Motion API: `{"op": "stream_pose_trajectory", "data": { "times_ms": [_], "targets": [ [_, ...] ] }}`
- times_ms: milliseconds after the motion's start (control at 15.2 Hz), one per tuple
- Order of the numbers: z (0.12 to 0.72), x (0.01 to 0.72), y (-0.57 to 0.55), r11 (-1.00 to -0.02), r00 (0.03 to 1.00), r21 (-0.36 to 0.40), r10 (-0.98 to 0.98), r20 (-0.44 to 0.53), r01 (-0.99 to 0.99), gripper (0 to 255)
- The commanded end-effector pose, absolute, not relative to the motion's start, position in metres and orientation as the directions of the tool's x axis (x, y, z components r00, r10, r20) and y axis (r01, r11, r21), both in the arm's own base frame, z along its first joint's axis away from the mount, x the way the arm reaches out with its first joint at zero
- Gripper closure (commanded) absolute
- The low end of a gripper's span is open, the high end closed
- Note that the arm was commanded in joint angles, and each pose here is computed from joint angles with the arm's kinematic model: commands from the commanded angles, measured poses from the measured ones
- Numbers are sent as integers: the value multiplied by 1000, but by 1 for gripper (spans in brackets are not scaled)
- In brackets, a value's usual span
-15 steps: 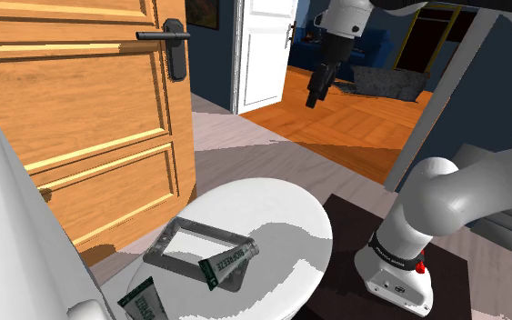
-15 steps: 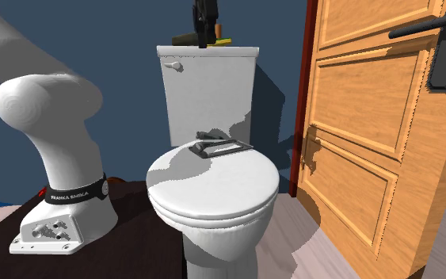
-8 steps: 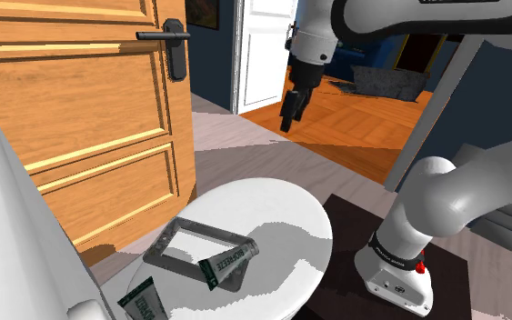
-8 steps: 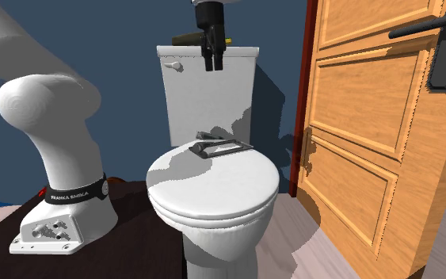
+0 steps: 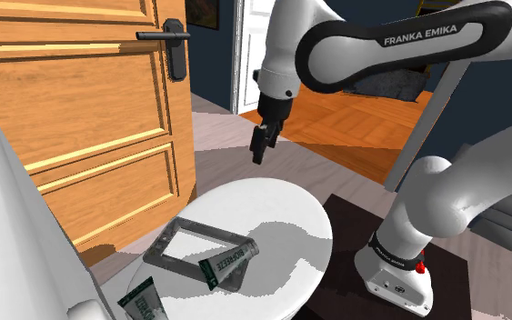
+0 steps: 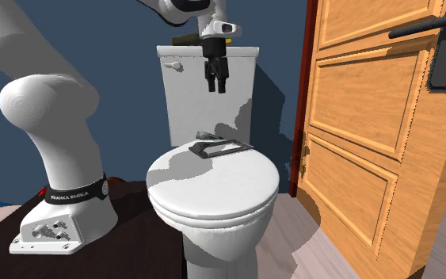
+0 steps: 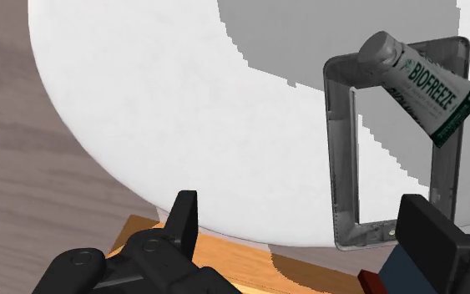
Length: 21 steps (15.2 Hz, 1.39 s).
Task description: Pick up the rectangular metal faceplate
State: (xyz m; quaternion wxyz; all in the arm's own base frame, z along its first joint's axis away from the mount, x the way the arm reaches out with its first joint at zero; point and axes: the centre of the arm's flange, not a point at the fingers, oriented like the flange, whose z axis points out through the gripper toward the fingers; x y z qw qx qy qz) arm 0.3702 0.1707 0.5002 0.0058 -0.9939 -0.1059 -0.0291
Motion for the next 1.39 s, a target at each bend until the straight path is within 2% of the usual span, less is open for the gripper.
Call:
{"op": "stream_pose_trajectory", "data": {
  "times_ms": [0,1320],
  "targets": [
    [485,375,194,-974,973,-1,224,56,225,0],
    [313,408,401,-932,933,50,359,9,358,0]
  ]
}}
